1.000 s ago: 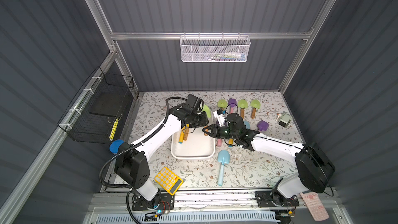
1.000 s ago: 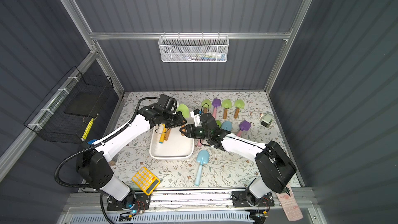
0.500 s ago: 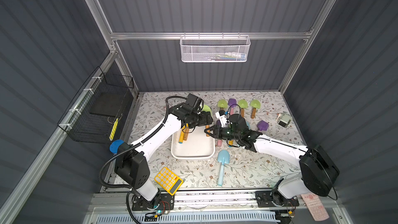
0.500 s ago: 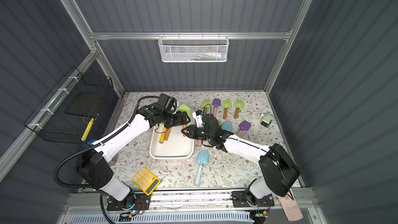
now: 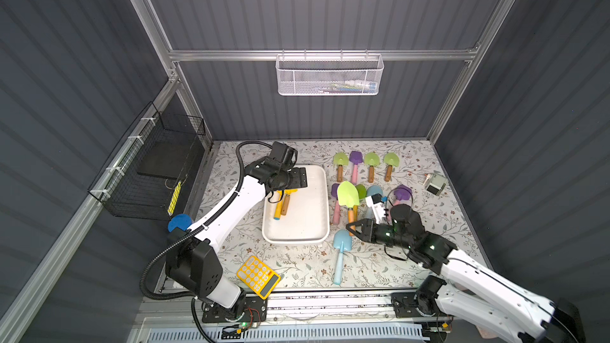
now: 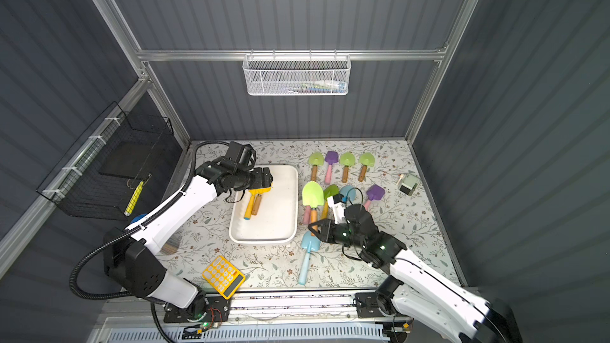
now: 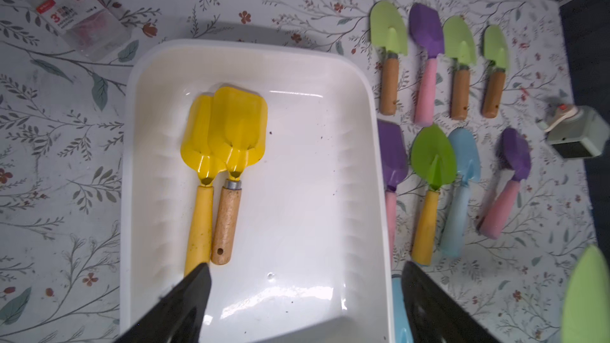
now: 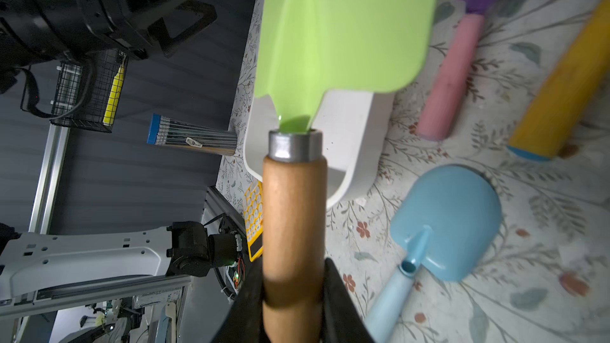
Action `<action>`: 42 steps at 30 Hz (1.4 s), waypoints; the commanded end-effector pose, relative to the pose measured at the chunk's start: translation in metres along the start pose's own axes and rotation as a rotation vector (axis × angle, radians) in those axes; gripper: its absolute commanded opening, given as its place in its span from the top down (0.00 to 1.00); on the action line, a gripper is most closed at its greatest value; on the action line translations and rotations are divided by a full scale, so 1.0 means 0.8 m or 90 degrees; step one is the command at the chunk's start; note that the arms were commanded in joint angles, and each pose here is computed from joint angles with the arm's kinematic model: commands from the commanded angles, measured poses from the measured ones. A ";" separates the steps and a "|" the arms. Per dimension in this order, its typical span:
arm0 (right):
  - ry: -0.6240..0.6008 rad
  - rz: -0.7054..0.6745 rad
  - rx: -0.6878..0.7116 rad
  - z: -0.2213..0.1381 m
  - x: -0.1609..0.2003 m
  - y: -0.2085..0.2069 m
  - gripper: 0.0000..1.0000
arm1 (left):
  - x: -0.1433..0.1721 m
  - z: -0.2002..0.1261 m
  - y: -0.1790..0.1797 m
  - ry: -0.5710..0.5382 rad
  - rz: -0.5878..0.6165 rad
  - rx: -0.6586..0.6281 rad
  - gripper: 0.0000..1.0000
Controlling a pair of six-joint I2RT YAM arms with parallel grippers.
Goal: Take the shovel out of the storage box
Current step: Place the shovel at the center of the board.
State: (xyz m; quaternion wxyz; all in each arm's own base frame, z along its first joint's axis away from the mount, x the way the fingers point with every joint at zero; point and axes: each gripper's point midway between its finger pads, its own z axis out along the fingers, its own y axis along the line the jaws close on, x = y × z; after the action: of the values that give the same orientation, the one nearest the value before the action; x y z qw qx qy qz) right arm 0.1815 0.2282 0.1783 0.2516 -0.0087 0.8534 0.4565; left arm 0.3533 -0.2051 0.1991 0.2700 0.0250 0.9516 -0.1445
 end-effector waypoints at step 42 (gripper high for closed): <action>0.119 0.184 0.179 0.016 0.149 -0.160 0.82 | 0.046 0.051 0.049 0.075 0.026 -0.065 0.09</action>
State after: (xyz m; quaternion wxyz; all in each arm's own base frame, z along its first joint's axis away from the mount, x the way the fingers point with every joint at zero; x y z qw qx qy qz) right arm 0.1159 0.1876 0.0256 0.1130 0.1061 0.9181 0.3647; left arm 0.3515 -0.1890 0.1437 0.2273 0.0330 0.9675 -0.1056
